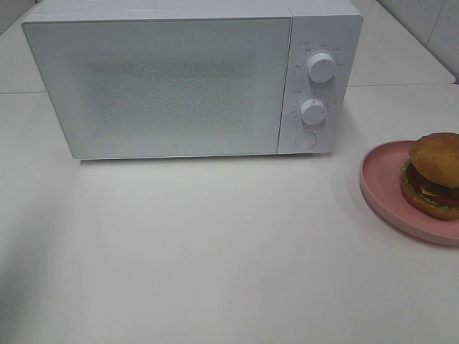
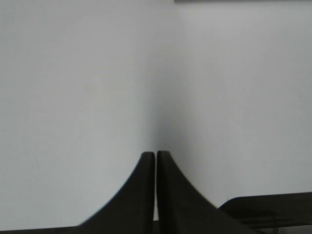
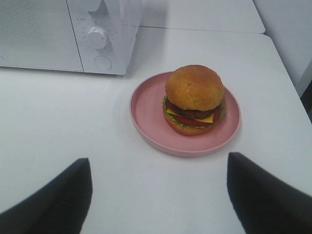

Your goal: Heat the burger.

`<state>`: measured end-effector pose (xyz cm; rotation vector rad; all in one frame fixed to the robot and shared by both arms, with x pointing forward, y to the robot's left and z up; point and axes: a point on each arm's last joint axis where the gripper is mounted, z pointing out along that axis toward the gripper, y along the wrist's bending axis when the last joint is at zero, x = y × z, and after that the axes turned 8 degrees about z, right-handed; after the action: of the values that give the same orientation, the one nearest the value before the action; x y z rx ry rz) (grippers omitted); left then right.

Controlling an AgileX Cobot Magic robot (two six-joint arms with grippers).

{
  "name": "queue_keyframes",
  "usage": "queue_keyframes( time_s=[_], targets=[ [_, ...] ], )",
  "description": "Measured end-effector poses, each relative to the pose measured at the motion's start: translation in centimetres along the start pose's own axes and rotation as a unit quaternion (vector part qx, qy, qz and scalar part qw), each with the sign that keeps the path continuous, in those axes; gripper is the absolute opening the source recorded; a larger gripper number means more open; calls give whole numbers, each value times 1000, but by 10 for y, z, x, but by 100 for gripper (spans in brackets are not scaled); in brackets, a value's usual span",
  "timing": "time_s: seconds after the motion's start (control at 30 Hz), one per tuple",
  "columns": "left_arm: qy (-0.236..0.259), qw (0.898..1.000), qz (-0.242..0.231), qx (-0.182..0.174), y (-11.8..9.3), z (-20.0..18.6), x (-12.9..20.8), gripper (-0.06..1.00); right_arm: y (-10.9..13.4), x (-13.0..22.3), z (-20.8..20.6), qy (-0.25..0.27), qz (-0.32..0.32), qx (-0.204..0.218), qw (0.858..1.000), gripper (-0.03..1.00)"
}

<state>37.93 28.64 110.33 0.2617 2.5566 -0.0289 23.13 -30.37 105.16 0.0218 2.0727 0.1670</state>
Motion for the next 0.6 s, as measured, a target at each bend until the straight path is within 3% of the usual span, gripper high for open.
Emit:
queue_keyframes(
  time_s=[0.1, 0.23, 0.6],
  targets=[
    [-30, 1000, 2, -1, -4, -15, 29, 0, 0, 0, 0, 0, 0, 0, 1000, 70],
    [-107, 994, 4, -5, -10, -39, 73, 0, 0, 0, 0, 0, 0, 0, 1000, 70],
    [-207, 977, 55, -7, -20, -36, 137, 0, 0, 0, 0, 0, 0, 0, 1000, 70]
  ],
)
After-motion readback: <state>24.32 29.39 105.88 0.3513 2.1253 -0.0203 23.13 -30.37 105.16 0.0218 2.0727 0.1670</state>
